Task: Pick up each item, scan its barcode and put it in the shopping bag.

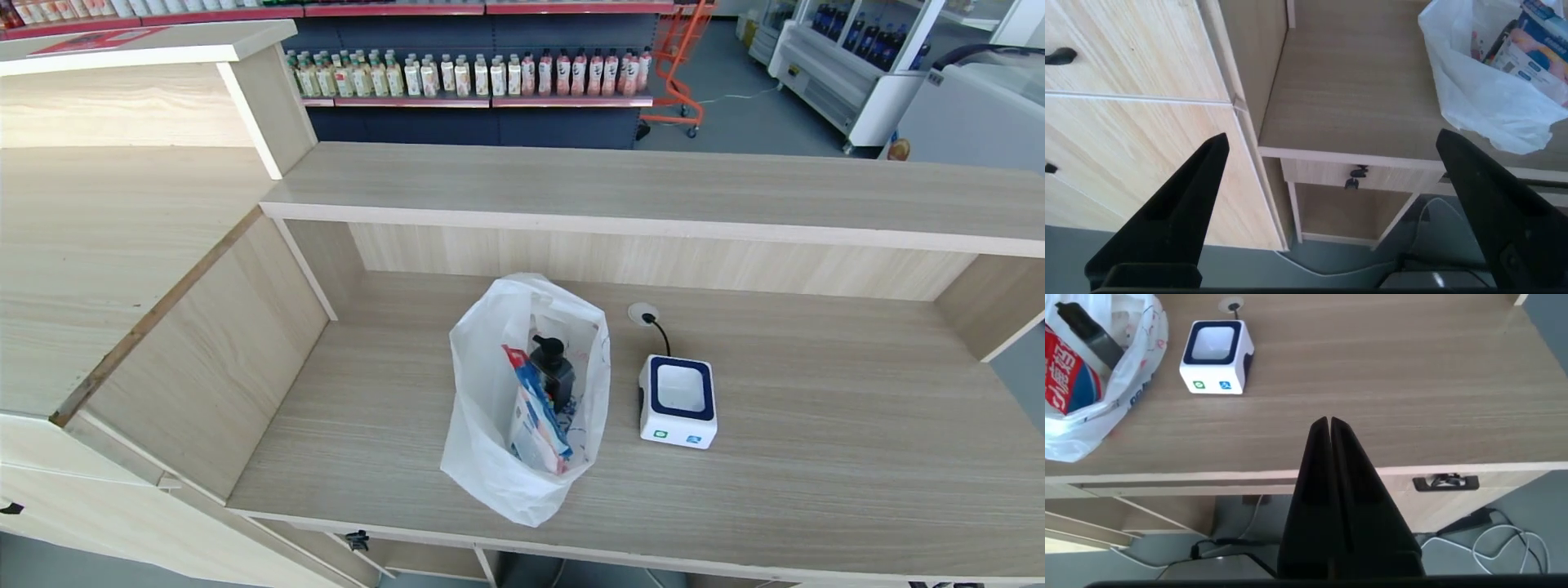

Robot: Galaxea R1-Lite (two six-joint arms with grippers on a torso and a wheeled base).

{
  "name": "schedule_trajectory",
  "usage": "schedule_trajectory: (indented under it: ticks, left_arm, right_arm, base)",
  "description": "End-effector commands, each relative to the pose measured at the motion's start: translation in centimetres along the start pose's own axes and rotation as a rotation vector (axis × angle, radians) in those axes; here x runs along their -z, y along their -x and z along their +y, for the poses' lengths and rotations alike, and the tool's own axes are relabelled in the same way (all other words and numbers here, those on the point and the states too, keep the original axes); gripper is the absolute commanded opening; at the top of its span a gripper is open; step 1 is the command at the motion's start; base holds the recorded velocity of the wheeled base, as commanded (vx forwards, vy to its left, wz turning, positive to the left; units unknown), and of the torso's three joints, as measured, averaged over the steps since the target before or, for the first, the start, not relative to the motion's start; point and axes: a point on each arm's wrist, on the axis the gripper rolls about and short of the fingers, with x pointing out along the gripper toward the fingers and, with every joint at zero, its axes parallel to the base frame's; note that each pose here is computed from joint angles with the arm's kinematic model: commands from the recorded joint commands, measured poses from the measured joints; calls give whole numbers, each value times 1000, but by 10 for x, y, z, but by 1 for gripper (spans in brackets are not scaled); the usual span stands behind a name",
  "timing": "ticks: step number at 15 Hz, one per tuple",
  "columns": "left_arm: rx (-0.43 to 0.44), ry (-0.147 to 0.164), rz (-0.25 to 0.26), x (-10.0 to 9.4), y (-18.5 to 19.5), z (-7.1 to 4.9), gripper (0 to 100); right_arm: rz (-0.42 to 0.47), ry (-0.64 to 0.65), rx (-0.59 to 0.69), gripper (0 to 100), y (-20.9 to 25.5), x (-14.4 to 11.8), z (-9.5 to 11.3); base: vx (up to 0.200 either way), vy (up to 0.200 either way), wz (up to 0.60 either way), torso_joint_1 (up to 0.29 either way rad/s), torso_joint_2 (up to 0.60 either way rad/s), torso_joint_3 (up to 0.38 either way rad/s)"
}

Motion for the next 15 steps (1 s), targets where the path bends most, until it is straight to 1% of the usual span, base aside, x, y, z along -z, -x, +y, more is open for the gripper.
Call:
schedule_trajectory:
  ticks: [1,3,5,11,14,15]
  left_arm:
    - [0,-1,0,0,0,0,100]
    - [0,-1,0,0,0,0,100]
    - [-2,6,0,0,0,0,100]
    - [0,8,2,0,0,0,100]
    - [0,6,3,0,0,0,100]
    - [0,6,2,0,0,0,100]
  right_arm:
    - [3,0,0,0,0,0,0]
    - [3,0,0,0,0,0,0]
    - [3,0,0,0,0,0,0]
    - [3,0,0,0,0,0,0]
    - [3,0,0,0,0,0,0]
    - [3,0,0,0,0,0,0]
  base:
    - [0,-200,0,-2,-2,2]
    - [0,-200,0,5,2,5]
    - [0,-200,0,2,0,0]
    - [0,0,0,0,0,0]
    - [200,0,0,2,4,2]
    - [0,0,0,0,0,0]
